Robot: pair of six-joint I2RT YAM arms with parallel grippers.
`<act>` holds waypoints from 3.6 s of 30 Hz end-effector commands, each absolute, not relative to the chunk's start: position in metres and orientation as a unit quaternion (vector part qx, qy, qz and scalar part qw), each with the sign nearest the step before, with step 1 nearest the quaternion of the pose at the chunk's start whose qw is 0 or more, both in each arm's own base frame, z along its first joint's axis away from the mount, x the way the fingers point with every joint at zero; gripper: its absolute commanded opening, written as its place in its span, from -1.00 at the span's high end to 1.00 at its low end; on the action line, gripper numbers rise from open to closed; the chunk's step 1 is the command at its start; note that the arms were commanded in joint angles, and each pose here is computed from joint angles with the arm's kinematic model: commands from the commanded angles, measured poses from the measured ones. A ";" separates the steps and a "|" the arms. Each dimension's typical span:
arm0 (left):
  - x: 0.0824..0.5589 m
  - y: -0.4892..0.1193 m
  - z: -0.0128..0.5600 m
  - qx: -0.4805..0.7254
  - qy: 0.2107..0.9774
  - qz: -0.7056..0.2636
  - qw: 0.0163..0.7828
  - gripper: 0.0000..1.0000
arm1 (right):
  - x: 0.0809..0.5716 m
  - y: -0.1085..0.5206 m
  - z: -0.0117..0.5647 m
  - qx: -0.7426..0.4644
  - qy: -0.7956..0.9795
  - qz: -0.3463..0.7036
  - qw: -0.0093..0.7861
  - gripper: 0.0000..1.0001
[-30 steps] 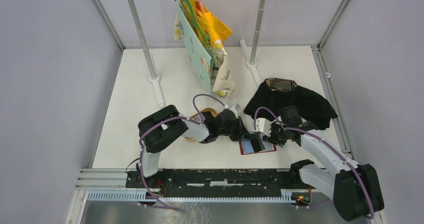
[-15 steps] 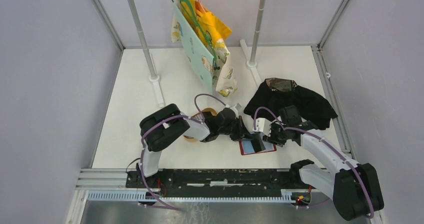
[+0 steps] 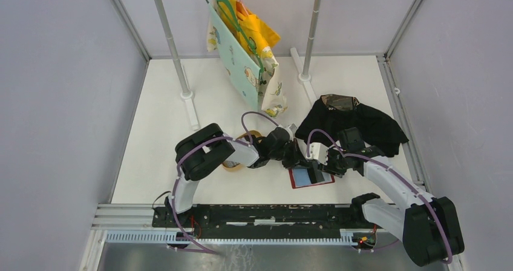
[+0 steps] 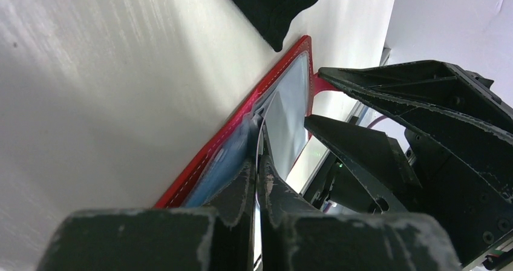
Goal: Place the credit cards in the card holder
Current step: Insert the credit card into the card holder.
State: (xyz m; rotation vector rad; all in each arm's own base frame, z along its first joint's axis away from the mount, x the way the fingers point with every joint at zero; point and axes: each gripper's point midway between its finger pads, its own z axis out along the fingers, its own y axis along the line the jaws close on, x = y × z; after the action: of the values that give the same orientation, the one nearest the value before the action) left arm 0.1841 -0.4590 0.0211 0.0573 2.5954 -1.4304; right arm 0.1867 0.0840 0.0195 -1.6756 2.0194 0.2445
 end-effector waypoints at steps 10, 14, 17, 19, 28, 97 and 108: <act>0.175 -0.452 -0.007 0.049 0.889 -0.449 0.071 0.69 | 0.201 0.106 0.069 -0.629 0.687 0.093 0.351 -0.12; 0.173 -0.453 -0.007 0.052 0.887 -0.454 0.069 0.67 | 0.181 0.137 0.093 -0.675 0.598 0.159 0.401 -0.09; 0.174 -0.453 -0.007 0.053 0.886 -0.456 0.071 0.65 | 0.153 0.159 0.100 -0.727 0.492 0.215 0.428 0.02; 0.175 -0.453 -0.006 0.054 0.885 -0.457 0.072 0.63 | 0.139 0.169 0.097 -0.750 0.439 0.234 0.436 0.27; 0.175 -0.454 -0.006 0.055 0.884 -0.459 0.073 0.61 | 0.149 0.195 0.070 -0.781 0.447 0.181 0.396 0.83; 0.144 -0.407 0.089 0.294 0.821 -0.380 0.308 0.12 | 0.178 0.140 0.091 -0.698 0.571 0.143 0.407 0.49; 0.132 -0.379 0.107 0.318 0.794 -0.351 0.381 0.12 | 0.180 0.138 0.091 -0.694 0.575 0.144 0.409 0.46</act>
State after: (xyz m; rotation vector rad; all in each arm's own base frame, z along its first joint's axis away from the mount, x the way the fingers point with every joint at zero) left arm 0.1224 -0.3871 0.0840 0.8061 2.1647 -0.9581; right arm 0.1717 0.1311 0.0707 -1.7695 1.5137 0.3694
